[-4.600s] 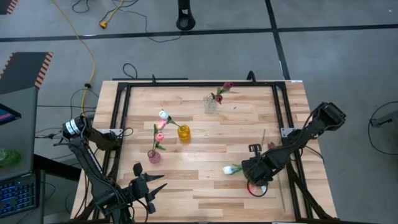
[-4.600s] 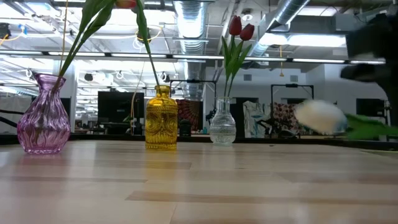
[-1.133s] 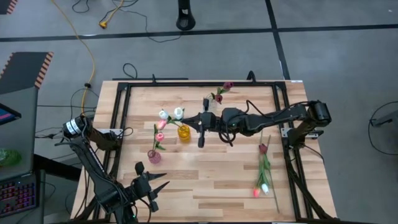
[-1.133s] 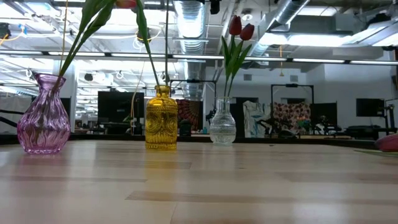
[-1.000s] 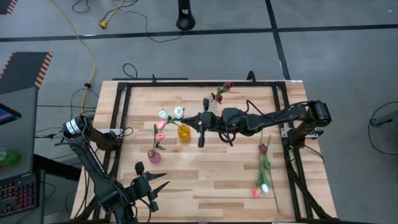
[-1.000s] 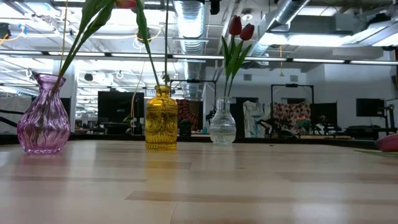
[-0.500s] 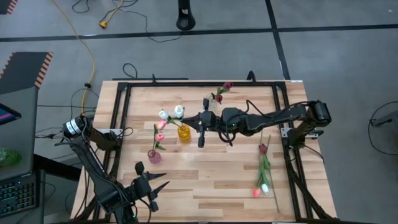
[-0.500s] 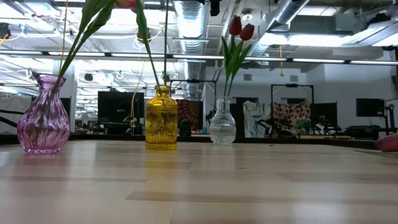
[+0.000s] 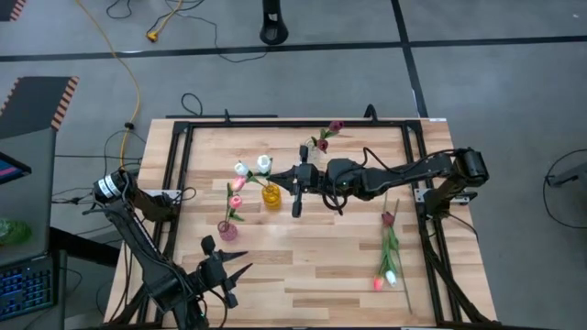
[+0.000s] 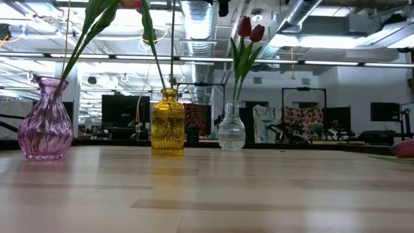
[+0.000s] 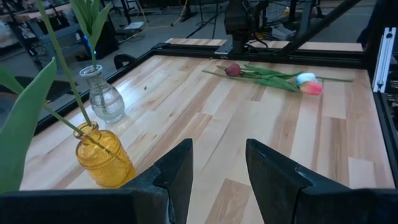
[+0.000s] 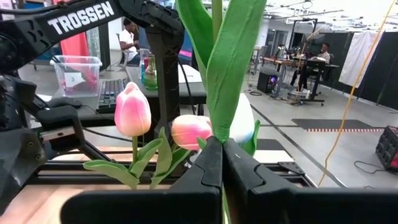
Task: Sort flowers into vase by color
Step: Put the white flower into the yellow vase
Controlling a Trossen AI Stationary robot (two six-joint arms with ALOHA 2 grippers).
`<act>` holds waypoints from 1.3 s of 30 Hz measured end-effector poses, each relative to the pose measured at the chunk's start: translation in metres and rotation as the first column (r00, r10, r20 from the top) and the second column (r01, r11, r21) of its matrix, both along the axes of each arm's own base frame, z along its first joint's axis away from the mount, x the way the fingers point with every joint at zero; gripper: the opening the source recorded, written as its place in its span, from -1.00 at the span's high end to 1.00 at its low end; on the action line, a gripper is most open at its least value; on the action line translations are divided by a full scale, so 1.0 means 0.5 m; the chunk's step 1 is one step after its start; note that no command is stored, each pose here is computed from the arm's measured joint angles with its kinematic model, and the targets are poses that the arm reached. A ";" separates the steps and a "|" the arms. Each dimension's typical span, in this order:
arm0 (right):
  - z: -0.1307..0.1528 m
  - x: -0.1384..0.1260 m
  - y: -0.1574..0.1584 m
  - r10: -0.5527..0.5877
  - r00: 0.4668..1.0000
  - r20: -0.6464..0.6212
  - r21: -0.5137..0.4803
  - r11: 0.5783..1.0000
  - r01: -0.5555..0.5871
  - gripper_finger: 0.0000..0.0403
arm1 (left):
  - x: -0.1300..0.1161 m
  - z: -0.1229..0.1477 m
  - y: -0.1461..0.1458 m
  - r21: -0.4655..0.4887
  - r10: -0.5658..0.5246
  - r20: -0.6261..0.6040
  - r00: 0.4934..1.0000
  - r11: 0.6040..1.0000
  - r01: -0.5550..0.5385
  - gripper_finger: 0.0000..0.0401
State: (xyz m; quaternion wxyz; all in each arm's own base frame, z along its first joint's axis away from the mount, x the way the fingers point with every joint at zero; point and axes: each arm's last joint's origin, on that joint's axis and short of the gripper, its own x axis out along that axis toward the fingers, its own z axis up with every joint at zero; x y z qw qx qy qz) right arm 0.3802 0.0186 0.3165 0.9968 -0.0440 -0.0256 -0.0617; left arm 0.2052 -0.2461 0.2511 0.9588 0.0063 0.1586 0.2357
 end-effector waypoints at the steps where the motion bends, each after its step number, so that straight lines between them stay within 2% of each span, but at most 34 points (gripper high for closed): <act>1: -0.001 0.000 -0.001 -0.001 1.000 -0.004 -0.001 1.000 0.001 0.87 | 0.000 0.000 0.000 0.000 0.000 0.000 1.000 1.000 0.000 0.32; 32: -0.011 0.002 -0.020 -0.026 0.998 -0.052 -0.002 1.000 0.026 0.86 | 0.000 0.000 0.000 0.010 -0.004 -0.006 1.000 1.000 0.004 0.32; 35: -0.010 0.001 -0.020 -0.026 0.998 -0.051 -0.002 1.000 0.026 0.80 | 0.000 0.000 0.000 0.010 -0.004 -0.006 1.000 1.000 0.004 0.32; 39: -0.010 0.001 -0.021 -0.026 0.998 -0.049 0.020 0.999 0.027 0.59 | 0.000 0.000 0.000 0.010 -0.004 -0.006 1.000 1.000 0.004 0.32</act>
